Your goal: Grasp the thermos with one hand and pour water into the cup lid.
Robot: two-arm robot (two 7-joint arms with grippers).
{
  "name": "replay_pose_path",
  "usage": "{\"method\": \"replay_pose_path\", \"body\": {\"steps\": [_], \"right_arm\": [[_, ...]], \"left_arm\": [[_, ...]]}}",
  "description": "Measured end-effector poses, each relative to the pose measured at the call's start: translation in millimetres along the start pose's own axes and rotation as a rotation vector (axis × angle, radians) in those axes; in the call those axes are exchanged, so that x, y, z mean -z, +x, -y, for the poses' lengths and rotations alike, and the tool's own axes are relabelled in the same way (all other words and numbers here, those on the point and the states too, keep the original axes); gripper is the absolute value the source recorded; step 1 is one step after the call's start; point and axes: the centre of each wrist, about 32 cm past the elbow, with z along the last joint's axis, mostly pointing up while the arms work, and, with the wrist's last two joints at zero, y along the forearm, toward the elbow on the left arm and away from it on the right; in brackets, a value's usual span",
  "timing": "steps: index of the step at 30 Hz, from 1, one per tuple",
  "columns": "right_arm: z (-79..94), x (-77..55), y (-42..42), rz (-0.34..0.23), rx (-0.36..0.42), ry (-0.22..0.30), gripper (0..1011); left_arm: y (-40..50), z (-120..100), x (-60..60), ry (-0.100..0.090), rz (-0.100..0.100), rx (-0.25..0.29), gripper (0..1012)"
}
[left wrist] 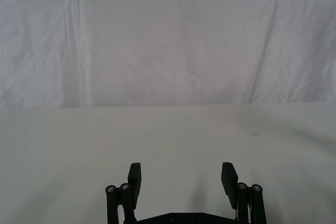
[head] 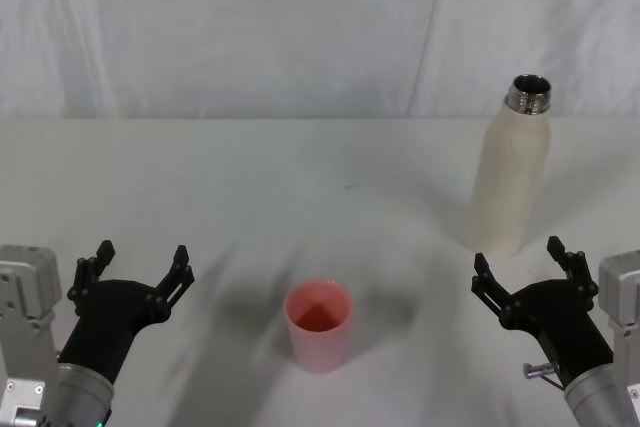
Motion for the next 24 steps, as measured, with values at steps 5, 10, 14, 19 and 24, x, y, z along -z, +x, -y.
{"method": "replay_pose_path", "body": {"steps": [5, 10, 14, 19, 24], "right_arm": [[0.0, 0.0, 0.0, 0.000, 0.000, 0.000, 1001], [0.0, 0.0, 0.0, 0.000, 0.000, 0.000, 1001], [0.0, 0.0, 0.0, 0.000, 0.000, 0.000, 1001], [0.0, 0.0, 0.0, 0.000, 0.000, 0.000, 1001], [0.0, 0.0, 0.0, 0.000, 0.000, 0.000, 1001]], "left_arm": [[0.0, 0.0, 0.0, 0.000, 0.000, 0.000, 1001], [0.0, 0.0, 0.0, 0.000, 0.000, 0.000, 1001], [0.0, 0.0, 0.0, 0.000, 0.000, 0.000, 1001], [0.0, 0.0, 0.0, 0.000, 0.000, 0.000, 1001], [0.0, 0.0, 0.0, 0.000, 0.000, 0.000, 1001]]}}
